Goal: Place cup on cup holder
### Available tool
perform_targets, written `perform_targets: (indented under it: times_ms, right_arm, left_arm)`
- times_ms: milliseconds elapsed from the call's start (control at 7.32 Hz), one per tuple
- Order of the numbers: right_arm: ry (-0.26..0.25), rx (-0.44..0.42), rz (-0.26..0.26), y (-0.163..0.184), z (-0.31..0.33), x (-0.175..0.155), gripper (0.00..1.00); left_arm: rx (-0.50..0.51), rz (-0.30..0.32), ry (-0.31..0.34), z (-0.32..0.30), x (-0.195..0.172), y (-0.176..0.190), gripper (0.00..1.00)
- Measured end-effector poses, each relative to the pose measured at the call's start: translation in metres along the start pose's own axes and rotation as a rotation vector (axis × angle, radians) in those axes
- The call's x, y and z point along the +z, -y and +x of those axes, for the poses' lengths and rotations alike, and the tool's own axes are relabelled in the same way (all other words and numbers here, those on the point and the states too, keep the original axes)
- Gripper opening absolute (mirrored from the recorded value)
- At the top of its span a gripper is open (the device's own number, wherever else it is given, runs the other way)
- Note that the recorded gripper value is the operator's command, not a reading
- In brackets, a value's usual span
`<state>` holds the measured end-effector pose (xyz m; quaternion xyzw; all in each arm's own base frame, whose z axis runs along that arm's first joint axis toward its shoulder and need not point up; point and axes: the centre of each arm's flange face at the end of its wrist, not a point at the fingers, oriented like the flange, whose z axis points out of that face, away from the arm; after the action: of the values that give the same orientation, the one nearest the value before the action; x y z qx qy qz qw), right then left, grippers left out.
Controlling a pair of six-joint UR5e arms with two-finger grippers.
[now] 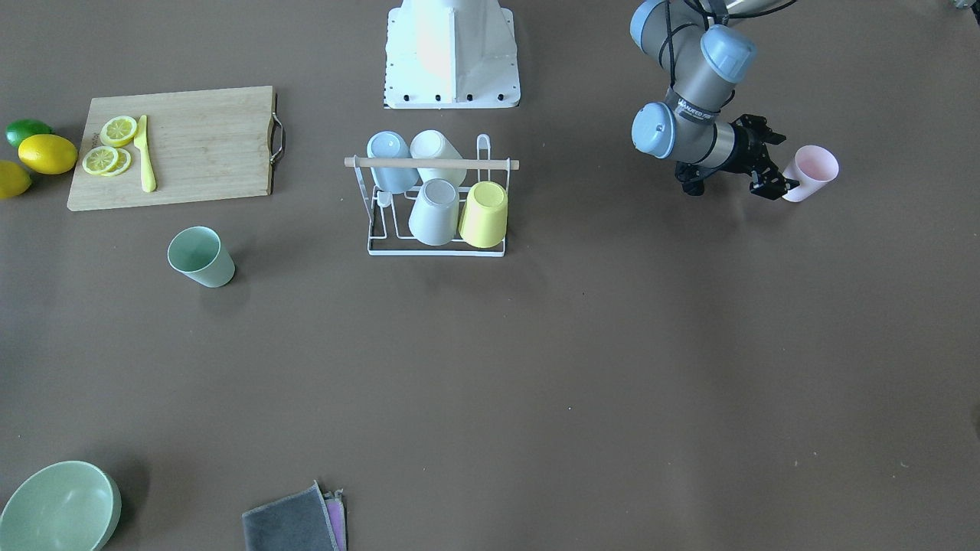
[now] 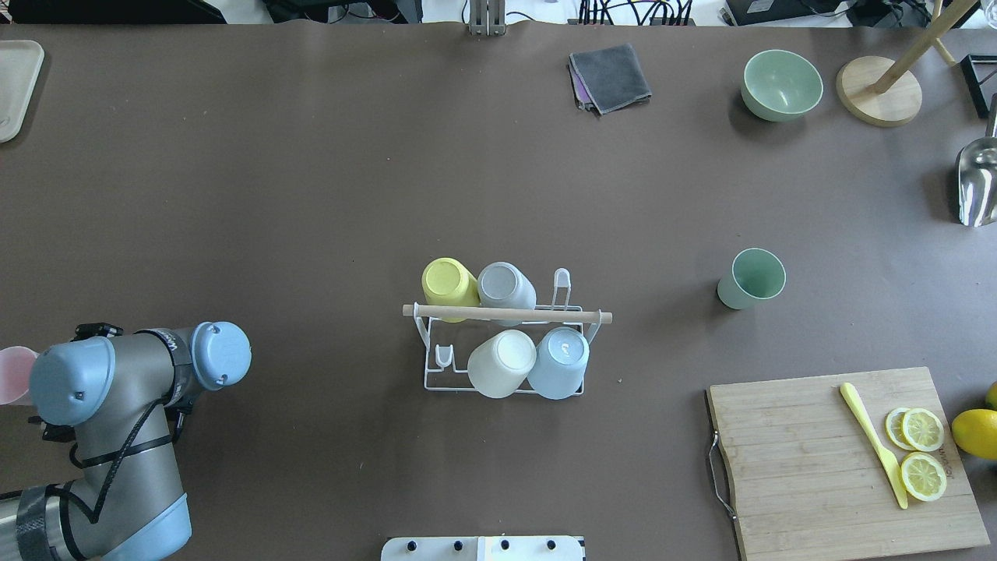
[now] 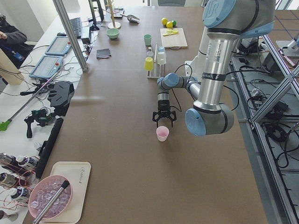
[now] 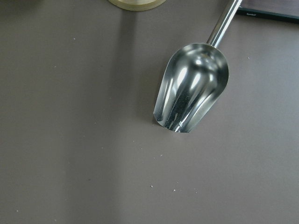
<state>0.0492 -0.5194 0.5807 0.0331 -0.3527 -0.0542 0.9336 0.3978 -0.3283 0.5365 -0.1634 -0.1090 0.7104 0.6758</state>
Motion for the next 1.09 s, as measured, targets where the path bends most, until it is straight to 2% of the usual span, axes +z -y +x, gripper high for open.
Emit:
perform_targets:
  times_ms: [410, 1092]
  right_arm:
    - [0.008, -0.081, -0.005, 0.018, -0.041, 0.005, 1.00]
    - [-0.018, -0.291, -0.055, 0.055, -0.151, 0.040, 1.00]
  left_arm:
    - [-0.009, -0.025, 0.051, -0.010, 0.006, -0.005, 0.98]
    - [-0.020, -0.039, 0.095, -0.021, 0.027, -0.004, 0.98]
